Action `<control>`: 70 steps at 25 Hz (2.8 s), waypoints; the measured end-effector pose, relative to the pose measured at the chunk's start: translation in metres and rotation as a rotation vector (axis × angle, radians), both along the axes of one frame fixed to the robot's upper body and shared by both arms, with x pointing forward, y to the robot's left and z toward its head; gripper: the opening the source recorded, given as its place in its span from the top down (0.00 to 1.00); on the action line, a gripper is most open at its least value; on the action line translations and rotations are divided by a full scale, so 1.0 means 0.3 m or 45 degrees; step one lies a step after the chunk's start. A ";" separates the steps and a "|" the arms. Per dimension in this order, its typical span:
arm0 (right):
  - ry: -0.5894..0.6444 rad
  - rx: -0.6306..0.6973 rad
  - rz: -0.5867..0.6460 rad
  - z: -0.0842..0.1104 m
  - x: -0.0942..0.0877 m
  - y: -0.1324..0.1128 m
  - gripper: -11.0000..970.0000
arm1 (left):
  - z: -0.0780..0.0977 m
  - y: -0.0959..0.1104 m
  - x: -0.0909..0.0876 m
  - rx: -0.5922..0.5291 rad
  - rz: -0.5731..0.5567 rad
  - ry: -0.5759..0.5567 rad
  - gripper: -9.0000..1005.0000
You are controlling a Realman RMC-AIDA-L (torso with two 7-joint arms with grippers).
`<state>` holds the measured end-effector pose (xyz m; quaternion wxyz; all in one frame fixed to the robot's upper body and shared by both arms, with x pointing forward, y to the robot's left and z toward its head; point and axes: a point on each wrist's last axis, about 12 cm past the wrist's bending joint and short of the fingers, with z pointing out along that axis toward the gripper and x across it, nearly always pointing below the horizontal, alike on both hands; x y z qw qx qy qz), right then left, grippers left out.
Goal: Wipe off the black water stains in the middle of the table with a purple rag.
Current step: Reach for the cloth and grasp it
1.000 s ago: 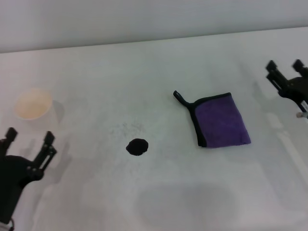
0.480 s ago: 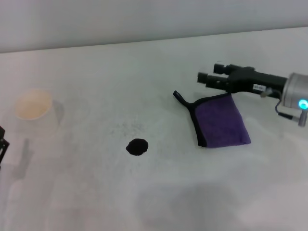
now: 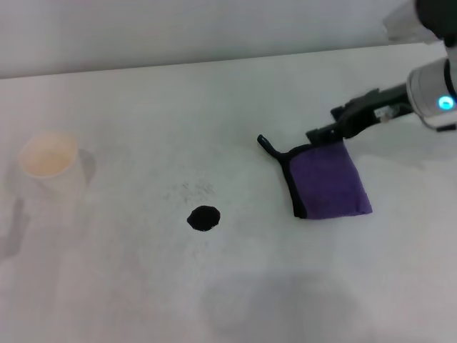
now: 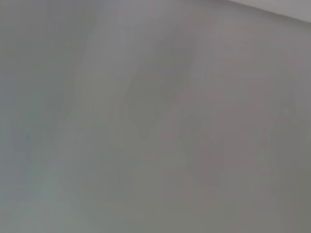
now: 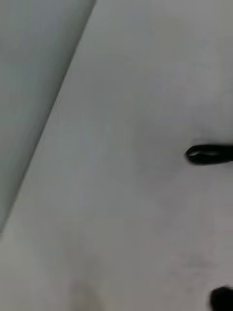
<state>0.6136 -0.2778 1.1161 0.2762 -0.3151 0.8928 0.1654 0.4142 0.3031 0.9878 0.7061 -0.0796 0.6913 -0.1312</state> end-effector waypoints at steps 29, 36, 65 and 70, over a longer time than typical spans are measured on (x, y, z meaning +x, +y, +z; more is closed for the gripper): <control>0.160 -0.636 0.195 -0.043 -0.112 0.274 0.19 | 0.010 0.012 0.067 0.039 -0.002 0.003 0.11; 0.179 -0.651 0.197 -0.055 -0.100 0.274 0.24 | 0.011 0.011 0.068 0.038 -0.004 0.002 0.11; 0.244 -0.631 0.222 -0.034 -0.083 0.249 0.48 | 0.018 0.002 0.082 0.031 -0.015 -0.016 0.11; 0.239 -0.634 0.234 -0.025 -0.077 0.249 0.56 | 0.020 0.003 0.084 0.034 -0.016 -0.019 0.11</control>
